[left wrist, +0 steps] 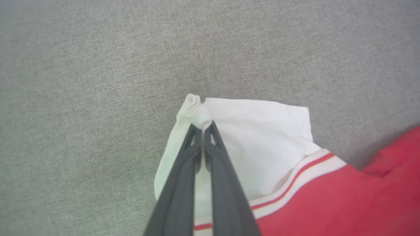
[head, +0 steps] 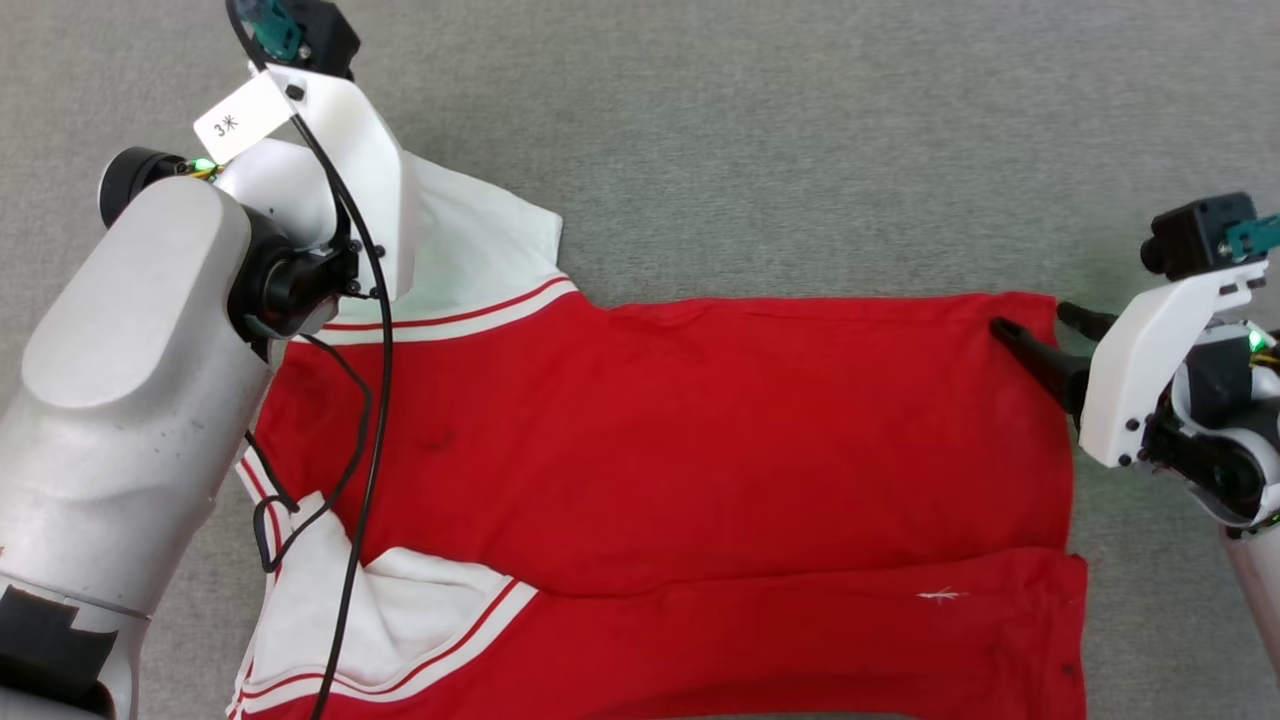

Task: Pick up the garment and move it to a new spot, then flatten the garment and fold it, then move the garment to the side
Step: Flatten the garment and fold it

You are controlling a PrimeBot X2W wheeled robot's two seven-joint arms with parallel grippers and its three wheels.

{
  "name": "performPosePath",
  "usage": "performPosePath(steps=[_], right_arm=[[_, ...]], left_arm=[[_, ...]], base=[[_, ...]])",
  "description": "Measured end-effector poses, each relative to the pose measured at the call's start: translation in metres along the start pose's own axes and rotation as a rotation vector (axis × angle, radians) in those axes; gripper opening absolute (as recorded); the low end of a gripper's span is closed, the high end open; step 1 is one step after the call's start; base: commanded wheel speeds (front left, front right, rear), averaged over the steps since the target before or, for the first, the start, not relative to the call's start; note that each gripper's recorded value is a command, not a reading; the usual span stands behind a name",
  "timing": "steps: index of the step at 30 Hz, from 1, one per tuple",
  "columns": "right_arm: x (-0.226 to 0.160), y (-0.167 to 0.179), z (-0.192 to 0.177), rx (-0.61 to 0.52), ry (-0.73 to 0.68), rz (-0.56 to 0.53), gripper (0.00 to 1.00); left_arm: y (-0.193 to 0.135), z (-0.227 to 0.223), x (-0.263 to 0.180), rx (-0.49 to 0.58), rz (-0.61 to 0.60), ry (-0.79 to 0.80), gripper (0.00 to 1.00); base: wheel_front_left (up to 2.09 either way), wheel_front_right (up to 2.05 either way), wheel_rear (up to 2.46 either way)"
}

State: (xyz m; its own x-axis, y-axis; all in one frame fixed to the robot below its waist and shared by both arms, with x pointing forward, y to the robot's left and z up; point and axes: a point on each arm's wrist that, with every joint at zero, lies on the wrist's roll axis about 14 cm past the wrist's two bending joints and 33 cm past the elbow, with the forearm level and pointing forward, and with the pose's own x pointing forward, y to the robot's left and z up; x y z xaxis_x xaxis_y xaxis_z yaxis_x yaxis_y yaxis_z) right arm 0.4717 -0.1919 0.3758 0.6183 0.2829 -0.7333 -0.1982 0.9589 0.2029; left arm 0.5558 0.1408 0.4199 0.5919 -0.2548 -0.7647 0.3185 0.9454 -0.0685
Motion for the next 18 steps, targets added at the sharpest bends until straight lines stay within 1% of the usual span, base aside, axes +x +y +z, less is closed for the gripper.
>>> performPosePath(steps=[2, 3, 4, 5, 6, 7, 13, 18], right_arm=[[0.007, 0.003, -0.007, -0.018, 0.053, 0.013, 1.00], [0.010, 0.005, -0.009, -0.019, 0.073, 0.019, 0.83], [0.013, 0.005, -0.013, -0.018, 0.099, 0.022, 0.83], [0.014, 0.005, -0.015, -0.023, 0.114, 0.024, 0.42], [0.016, 0.006, -0.014, -0.028, 0.119, 0.027, 0.11], [0.017, 0.007, -0.015, -0.024, 0.127, 0.032, 0.00], [0.011, 0.010, -0.004, -0.033, 0.094, 0.035, 0.00], [-0.008, 0.005, 0.027, -0.030, -0.041, 0.010, 0.00]], left_arm=[[0.004, -0.002, 0.000, -0.004, 0.006, -0.003, 0.00], [0.006, -0.004, 0.000, -0.006, 0.008, -0.004, 0.00], [0.007, -0.005, 0.001, -0.009, 0.011, -0.005, 0.00], [0.009, -0.005, 0.001, -0.012, 0.014, -0.007, 0.00], [0.011, -0.006, 0.001, -0.014, 0.016, -0.009, 0.00], [0.011, -0.007, 0.001, -0.016, 0.015, -0.010, 0.00], [0.015, -0.004, -0.008, -0.024, 0.023, -0.047, 0.00], [0.020, 0.002, -0.026, -0.027, 0.038, -0.116, 0.00]], base=[[0.00, 0.00, 0.00], [0.00, 0.00, 0.00], [0.00, 0.00, 0.00], [0.00, 0.00, 0.00], [0.00, 0.00, 0.00], [0.00, 0.00, 0.00], [0.00, 0.00, 0.00], [0.00, 0.00, 0.00]])
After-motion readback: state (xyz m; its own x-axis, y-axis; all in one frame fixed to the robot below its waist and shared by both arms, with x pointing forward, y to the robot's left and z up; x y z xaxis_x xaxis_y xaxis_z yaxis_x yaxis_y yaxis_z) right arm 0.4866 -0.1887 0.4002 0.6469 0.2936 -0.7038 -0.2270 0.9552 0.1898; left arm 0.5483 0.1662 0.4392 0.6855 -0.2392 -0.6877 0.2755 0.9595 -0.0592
